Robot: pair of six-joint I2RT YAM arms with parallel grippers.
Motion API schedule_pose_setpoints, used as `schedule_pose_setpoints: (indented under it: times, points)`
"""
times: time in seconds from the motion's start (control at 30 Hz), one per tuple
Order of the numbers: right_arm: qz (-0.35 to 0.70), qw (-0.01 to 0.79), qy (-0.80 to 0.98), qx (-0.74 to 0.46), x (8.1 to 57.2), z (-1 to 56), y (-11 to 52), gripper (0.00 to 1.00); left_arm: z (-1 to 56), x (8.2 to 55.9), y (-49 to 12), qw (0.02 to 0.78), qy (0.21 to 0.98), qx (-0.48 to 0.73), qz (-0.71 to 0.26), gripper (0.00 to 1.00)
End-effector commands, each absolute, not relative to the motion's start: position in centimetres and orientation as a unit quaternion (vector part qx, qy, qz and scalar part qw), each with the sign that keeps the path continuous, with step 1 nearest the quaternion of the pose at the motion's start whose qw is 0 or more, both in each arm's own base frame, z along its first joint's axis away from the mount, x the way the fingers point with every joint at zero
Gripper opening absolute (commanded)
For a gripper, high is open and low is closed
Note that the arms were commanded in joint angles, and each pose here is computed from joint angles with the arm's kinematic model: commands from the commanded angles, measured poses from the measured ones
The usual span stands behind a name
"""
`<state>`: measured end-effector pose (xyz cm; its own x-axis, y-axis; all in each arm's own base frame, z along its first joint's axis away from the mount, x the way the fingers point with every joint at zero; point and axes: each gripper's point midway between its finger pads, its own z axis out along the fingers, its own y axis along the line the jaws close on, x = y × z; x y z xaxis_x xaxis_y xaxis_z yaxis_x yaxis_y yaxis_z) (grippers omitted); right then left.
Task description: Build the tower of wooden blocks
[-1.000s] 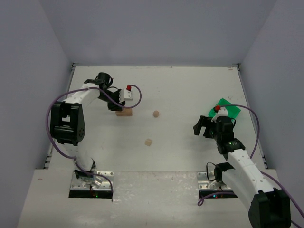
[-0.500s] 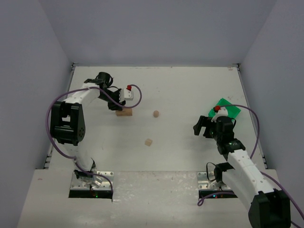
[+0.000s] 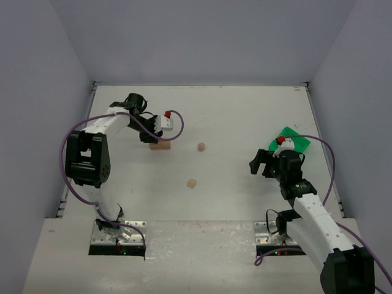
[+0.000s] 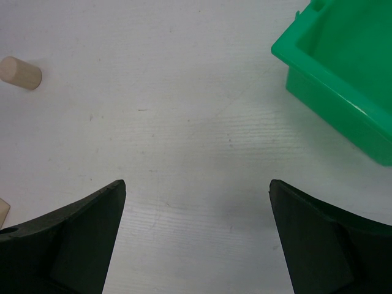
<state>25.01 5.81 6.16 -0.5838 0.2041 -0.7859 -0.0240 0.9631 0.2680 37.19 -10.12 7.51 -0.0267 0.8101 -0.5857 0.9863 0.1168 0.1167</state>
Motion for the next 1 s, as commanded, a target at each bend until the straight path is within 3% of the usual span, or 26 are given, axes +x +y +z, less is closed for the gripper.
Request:
schedule_pose_setpoints:
  times: [0.0,0.13,0.87,0.97]
  points:
    - [0.128,0.481,0.866,0.044,26.05,8.39,5.93,0.99,8.27,38.10,-11.07,0.287,0.681,0.653,-0.167,0.29]
    - [0.129,0.485,0.864,0.044,26.05,8.51,5.92,0.99,8.37,37.95,-11.11,0.287,0.680,0.654,-0.166,0.35]
    - [0.131,0.489,0.862,0.042,25.83,8.80,5.95,0.99,8.11,37.88,-11.45,0.283,0.679,0.656,-0.166,0.36]
    - [0.132,0.490,0.861,0.042,25.84,8.91,5.98,0.99,8.12,37.88,-11.49,0.285,0.679,0.656,-0.166,0.46]
